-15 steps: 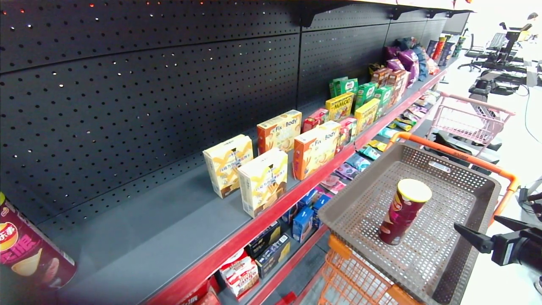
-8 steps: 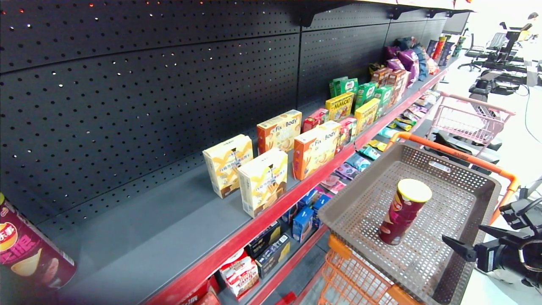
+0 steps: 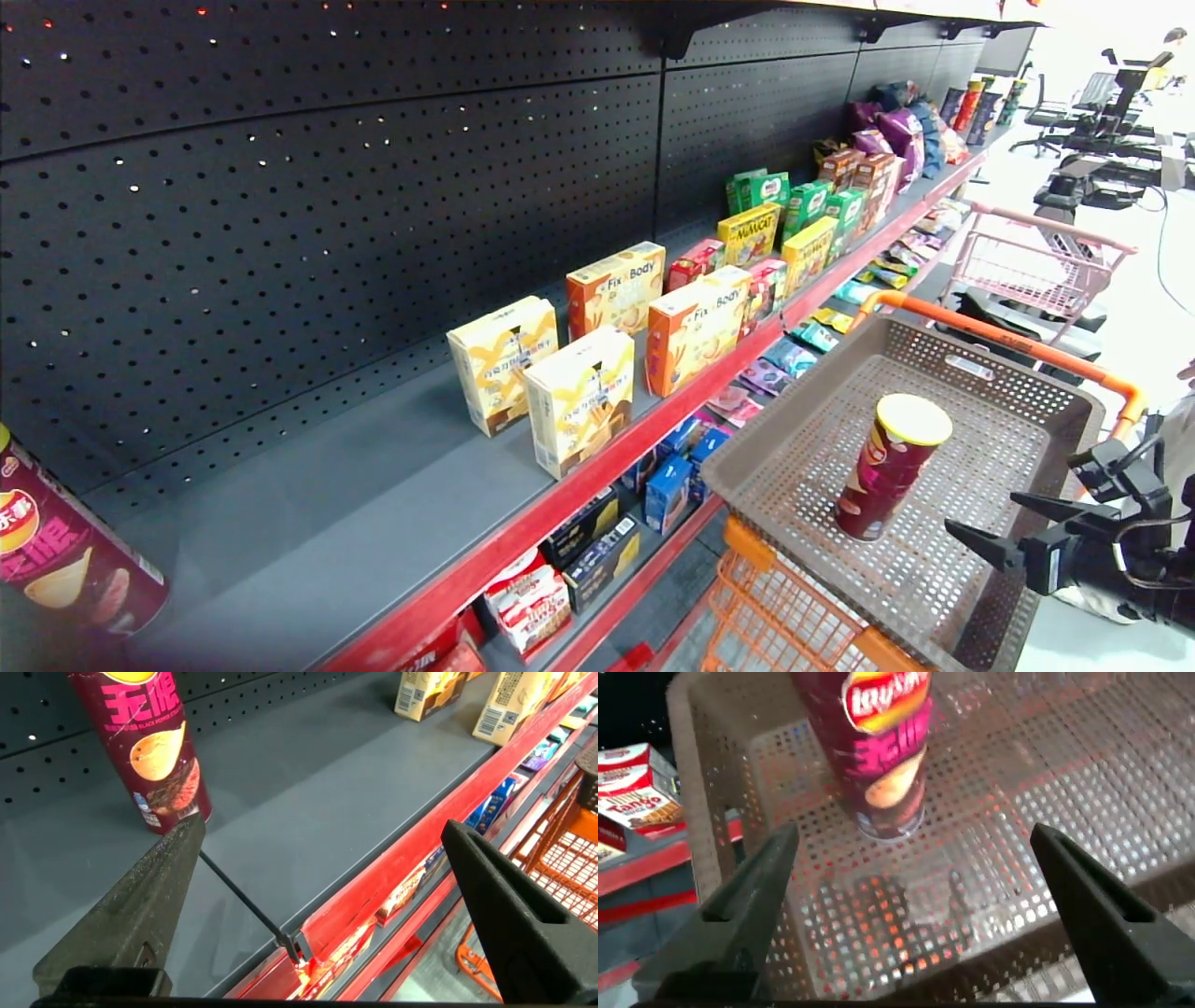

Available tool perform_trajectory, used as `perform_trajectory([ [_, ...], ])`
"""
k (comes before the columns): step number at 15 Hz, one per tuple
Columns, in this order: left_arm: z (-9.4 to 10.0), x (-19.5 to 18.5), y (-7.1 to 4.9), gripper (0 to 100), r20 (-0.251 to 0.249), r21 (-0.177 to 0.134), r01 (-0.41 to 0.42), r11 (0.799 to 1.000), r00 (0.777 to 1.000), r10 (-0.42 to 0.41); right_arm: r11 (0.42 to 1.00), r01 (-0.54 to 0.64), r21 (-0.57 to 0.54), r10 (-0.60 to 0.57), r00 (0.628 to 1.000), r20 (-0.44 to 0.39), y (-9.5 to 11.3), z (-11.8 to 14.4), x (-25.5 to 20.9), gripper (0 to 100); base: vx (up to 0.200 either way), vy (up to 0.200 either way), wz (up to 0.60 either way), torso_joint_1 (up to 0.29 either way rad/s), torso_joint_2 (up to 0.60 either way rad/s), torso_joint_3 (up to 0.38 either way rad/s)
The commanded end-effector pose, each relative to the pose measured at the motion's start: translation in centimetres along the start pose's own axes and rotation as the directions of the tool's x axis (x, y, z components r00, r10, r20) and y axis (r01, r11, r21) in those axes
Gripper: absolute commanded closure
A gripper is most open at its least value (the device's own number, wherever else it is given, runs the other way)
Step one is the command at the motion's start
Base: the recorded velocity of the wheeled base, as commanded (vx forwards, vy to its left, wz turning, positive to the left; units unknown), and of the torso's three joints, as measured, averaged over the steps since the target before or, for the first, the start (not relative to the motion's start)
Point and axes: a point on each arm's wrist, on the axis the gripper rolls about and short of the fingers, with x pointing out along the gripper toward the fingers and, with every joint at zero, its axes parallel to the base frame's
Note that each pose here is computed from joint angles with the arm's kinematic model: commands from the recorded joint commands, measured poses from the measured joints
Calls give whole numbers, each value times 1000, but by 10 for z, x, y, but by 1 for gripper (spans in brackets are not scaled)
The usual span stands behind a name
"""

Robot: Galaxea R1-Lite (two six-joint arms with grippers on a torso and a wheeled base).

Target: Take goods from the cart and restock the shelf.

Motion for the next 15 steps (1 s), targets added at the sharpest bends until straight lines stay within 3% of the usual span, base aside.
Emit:
perform_trajectory([
  [1,0,0,0,0,-1,0,-1,1000,1000,1,1000,-10,-5,10,1000,9,-1,0,3,0,0,0,0,0,0,0],
  [7,0,0,0,0,-1,0,-1,1000,1000,1,998,-45,-41,47,998,45,2,0,22,0,0,0,0,0,0,0],
  [15,0,0,0,0,-3,0,-1,1000,1000,1,989,-121,-88,130,985,110,-1,8,89,0,0,0,0,0,0,0],
])
